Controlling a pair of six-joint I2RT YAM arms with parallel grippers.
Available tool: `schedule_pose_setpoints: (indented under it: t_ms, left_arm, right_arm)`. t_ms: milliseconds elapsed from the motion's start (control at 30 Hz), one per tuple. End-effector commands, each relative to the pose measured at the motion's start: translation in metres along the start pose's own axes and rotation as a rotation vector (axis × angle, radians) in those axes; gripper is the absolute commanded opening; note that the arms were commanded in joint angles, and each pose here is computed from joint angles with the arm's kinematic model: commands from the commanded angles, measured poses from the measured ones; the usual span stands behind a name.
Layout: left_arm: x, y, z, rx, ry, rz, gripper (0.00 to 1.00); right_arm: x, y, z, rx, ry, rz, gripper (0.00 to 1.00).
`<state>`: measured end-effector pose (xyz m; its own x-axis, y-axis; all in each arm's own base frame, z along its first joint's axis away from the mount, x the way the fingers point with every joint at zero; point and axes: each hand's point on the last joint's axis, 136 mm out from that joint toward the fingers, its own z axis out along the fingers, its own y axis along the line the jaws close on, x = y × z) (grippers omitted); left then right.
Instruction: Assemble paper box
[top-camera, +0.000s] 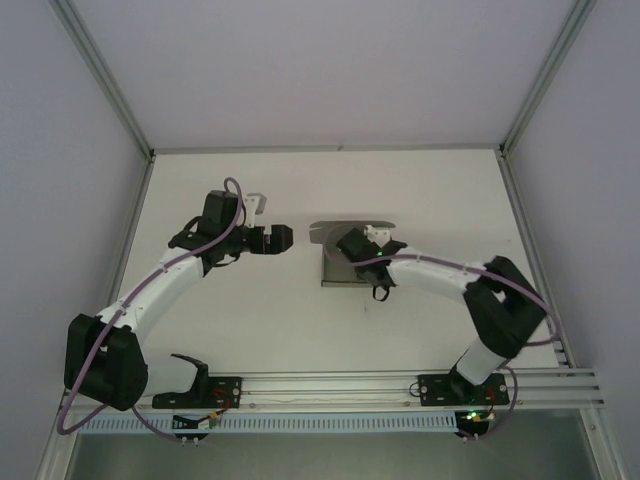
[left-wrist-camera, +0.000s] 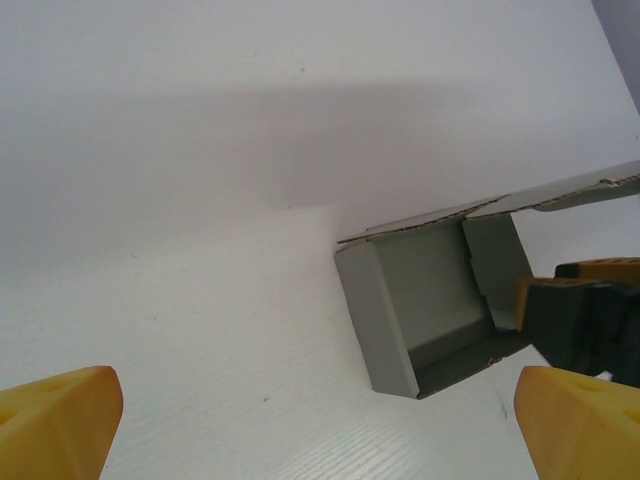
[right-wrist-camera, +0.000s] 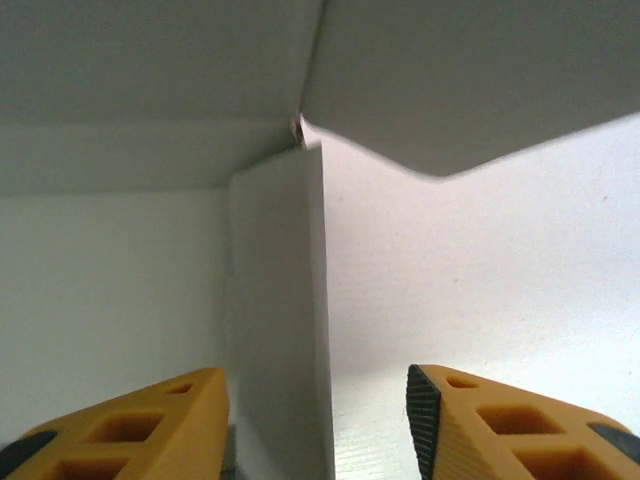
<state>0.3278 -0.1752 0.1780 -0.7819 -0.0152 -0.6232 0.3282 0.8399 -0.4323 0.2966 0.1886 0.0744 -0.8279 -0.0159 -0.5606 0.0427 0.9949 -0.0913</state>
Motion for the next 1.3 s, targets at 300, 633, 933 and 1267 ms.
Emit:
schedule_pose_setpoints:
  t_ms: [300,633,933,1267]
  left_arm:
    - [-0.006,-0.011,0.011,0.06,0.011,0.015,1.0]
    - [-0.001,-0.006,0.017,0.045,0.031,0.004,1.0]
    - [-0.001,-0.003,0.017,0.031,0.031,0.008,1.0]
    - [-0.007,-0.089,-0.012,0.462,-0.03,0.277,1.0]
  right_arm:
    - [-0.008,-0.006,0.001,-0.106,-0.047,0.071,0.58]
    - [-0.008,0.004,0.048,-0.167,0.018,0.13,0.42]
    - [0.018,0.0,0.061,-0.147,0.108,0.121,0.14]
    - [0.016,-0.001,0.043,-0.233,0.026,0.077,0.31]
